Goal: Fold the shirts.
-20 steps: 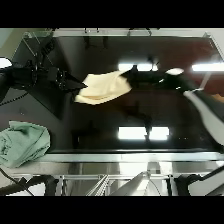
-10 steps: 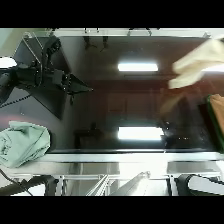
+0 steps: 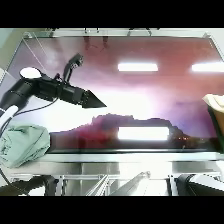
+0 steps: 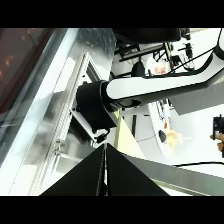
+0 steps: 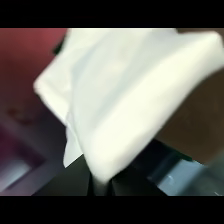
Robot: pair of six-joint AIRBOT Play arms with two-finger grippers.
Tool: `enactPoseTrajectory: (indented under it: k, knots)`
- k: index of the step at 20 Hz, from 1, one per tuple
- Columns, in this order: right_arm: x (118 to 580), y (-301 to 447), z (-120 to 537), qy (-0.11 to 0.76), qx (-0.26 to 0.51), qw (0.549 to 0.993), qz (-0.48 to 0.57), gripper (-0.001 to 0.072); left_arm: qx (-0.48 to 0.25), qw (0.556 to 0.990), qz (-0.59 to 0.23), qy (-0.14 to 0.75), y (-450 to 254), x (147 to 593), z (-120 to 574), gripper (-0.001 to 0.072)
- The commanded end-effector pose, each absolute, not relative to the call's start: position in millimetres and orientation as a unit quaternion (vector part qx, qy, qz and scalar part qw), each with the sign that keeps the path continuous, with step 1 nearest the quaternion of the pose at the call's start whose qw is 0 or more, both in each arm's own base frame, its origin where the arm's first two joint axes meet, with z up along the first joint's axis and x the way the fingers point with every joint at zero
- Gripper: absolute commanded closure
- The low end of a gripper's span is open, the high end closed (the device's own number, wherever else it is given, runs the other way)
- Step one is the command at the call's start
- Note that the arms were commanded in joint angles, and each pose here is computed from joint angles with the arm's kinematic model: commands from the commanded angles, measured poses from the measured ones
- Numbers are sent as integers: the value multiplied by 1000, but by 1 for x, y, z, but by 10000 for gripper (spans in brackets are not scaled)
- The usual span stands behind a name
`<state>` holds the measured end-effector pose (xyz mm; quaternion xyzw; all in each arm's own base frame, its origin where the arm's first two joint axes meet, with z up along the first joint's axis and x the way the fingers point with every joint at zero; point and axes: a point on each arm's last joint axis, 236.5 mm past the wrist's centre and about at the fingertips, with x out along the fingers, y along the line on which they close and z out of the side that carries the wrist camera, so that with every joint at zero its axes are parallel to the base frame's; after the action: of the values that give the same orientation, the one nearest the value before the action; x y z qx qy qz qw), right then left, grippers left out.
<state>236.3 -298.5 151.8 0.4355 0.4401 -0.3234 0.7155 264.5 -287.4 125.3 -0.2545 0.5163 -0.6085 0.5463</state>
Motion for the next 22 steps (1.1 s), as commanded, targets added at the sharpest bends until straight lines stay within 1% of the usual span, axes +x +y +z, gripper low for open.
enactPoseTrajectory:
  k: [1, 3, 4, 5, 6, 7, 9, 10, 11, 12, 14, 15, 16, 17, 19, 20, 22]
  knots:
    - [146, -309, 107, 500, 435, 601, -447, 692, -259, 528, -606, 536, -295, 247, 104, 692]
    - [131, -299, 73, 525, 458, 563, -443, 682, -260, 525, -605, 539, -295, 245, 103, 692]
    - [125, -297, 58, 530, 467, 552, -443, 558, -262, 523, -606, 539, -294, 245, 104, 692]
    - [119, -292, 44, 538, 477, 538, -441, 220, -263, 523, -605, 539, -292, 246, 104, 692]
    - [114, -287, 36, 547, 481, 530, -435, 18, -265, 525, -603, 538, -290, 248, 104, 692]
    - [112, -287, 34, 548, 482, 527, -435, 20, -271, 527, -602, 535, -289, 250, 106, 692]
    - [121, -294, 44, 527, 480, 550, -436, 20, -289, 528, -604, 522, -286, 257, 115, 692]
    - [140, -298, 56, 498, 485, 581, -423, 20, -296, 529, -607, 513, -284, 262, 121, 693]
    - [170, -300, 72, 459, 493, 631, -386, 20, -291, 537, -609, 505, -280, 267, 127, 693]
    - [206, -297, 91, 411, 506, 677, -341, 21, -286, 551, -611, 491, -276, 277, 137, 694]
    - [277, -274, 137, 327, 526, 751, -228, 25, -271, 580, -616, 459, -268, 297, 161, 695]
    - [307, -251, 158, 309, 523, 778, -162, 88, -268, 593, -614, 447, -262, 306, 174, 695]
    - [329, -223, 169, 309, 516, 792, -106, 383, -262, 610, -612, 430, -256, 315, 185, 695]
    - [345, -189, 171, 329, 512, 791, -60, 696, -264, 627, -602, 418, -250, 325, 194, 695]
    - [360, -114, 157, 385, 488, 783, 13, 695, -285, 654, -568, 410, -233, 333, 197, 695]
    - [359, -77, 147, 411, 468, 781, 50, 695, -294, 658, -556, 415, -223, 327, 192, 695]
    - [344, 1, 123, 456, 430, 770, 117, 694, -322, 655, -532, 428, -209, 302, 175, 695]
